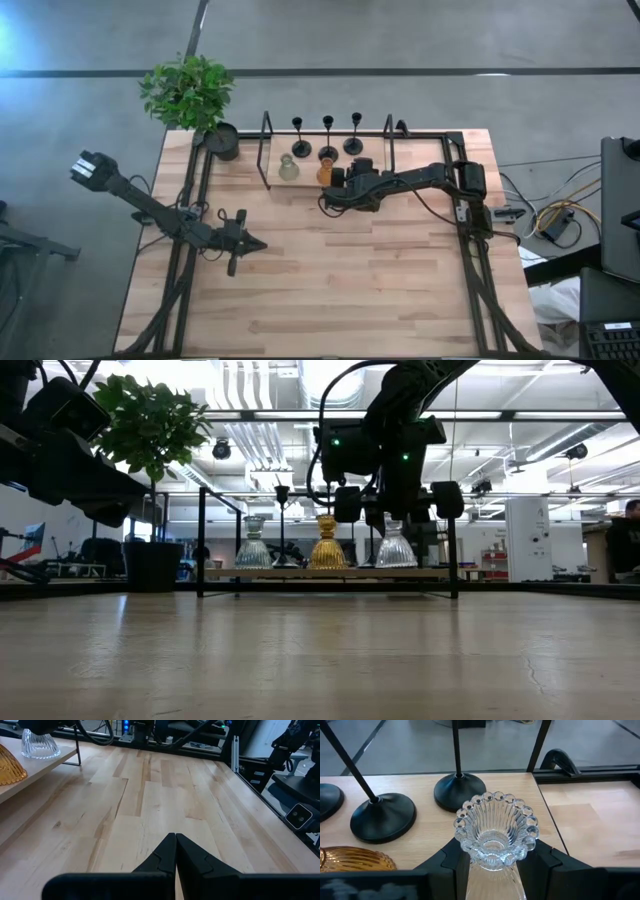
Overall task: Pick & Place candle stick holders
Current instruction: Put the transparent glass candle holder on the shelf aligned with the other glass candle holders
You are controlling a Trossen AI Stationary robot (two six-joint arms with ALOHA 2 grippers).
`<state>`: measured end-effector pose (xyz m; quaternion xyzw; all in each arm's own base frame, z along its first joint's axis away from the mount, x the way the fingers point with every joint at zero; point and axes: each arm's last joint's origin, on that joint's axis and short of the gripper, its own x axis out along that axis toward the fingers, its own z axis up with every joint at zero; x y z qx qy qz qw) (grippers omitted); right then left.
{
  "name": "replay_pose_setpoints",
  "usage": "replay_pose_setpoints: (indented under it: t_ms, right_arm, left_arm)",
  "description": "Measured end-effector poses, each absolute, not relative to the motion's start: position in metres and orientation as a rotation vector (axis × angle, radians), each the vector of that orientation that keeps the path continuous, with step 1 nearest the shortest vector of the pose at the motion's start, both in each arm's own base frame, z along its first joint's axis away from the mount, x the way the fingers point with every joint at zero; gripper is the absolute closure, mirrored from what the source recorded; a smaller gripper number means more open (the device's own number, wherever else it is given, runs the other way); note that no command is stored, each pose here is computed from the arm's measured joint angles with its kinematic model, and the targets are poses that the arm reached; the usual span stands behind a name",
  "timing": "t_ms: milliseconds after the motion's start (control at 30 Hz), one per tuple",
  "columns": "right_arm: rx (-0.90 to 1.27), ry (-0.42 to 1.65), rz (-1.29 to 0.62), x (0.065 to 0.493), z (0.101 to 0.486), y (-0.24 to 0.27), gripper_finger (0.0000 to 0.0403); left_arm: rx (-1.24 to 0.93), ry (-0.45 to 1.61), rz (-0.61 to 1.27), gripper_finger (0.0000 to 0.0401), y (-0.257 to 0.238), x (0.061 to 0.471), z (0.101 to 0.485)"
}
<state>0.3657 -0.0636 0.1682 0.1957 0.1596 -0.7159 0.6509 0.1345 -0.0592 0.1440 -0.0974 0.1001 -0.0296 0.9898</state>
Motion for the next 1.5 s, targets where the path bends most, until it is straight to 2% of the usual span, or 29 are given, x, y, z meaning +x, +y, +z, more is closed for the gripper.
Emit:
replay_pose_setpoints:
  t_ms: [633, 900, 1200, 1333, 1500]
  right_arm:
    - [0.473, 0.349, -1.618, 0.3666, 0.1656, -0.0634, 0.0279]
    - [0.495, 0.329, -1.623, 0.3668, 0.1651, -0.0635, 0.0247]
    - [0.496, 0.323, -1.624, 0.3668, 0.165, -0.0635, 0.0249]
    - [0.487, 0.328, -1.622, 0.3669, 0.1651, -0.0634, 0.0226]
    - [0.478, 0.33, -1.62, 0.367, 0.1653, -0.0634, 0.0177]
  left_arm:
    - [-0.196, 0.2, -0.059, 0.0387, -0.0592, 0.1345, 0.1441]
    - [-0.195, 0.201, -0.059, 0.0387, -0.0592, 0.1345, 0.144]
    - [-0.195, 0.201, -0.059, 0.0387, -0.0592, 0.1345, 0.144]
    - [-0.195, 0.201, -0.06, 0.0387, -0.0593, 0.1345, 0.144]
    - [-0.195, 0.2, -0.059, 0.0387, -0.0592, 0.1345, 0.1441]
